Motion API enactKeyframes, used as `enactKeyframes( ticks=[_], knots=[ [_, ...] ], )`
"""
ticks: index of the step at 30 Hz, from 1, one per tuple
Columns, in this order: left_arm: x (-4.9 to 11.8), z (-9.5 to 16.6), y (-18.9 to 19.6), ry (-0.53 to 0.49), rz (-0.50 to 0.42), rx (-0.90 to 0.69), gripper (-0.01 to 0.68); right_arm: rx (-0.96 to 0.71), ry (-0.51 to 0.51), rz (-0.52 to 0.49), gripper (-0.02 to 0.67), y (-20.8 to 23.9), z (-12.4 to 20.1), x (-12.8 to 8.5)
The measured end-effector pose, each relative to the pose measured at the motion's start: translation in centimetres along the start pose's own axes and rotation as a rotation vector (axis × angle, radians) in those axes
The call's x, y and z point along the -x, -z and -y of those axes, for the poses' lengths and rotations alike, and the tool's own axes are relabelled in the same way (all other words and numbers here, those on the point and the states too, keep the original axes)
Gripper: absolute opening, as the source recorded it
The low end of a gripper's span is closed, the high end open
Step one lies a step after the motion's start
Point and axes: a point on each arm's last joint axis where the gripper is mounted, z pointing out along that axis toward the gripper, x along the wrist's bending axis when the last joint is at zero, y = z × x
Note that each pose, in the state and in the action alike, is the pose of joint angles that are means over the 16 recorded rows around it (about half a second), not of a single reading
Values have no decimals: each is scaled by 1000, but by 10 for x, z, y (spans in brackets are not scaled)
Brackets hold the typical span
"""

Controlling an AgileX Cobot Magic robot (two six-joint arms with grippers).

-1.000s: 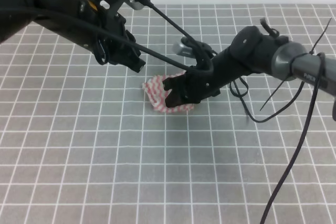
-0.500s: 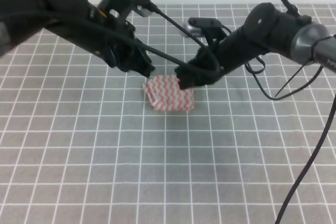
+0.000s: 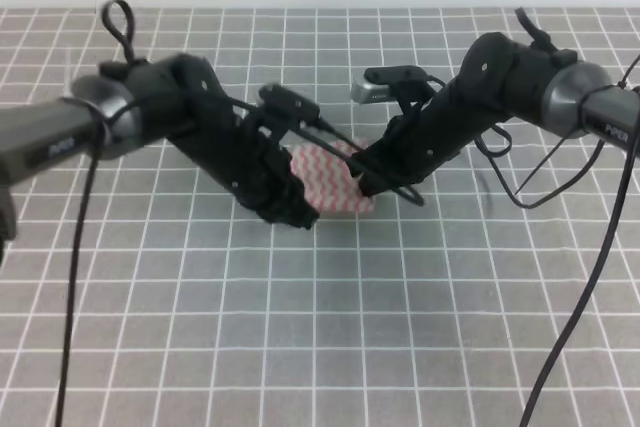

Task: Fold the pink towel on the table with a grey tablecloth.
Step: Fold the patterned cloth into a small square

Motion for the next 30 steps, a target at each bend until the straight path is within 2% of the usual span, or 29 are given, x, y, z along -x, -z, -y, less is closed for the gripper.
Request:
enactKeyframes(
  ticks=[5,9,16,24,30],
  knots=[
    [-5,5,-13,3,-17,-29,-2,12,-2,-2,-16,4,-2,0],
    [-6,3,-6,-11,-47,-21,-2,32,10,-6,-17,15,-5,-4],
    [2,-10,45,-50,-127,53,-2,121,67,-16,-17,65,-16,-26],
    [26,-7,124,-46,-220,173,-2,274,148,-11,-17,143,-15,-58],
    [57,22,180,9,-285,303,-2,416,180,16,-17,191,8,-75]
  ],
)
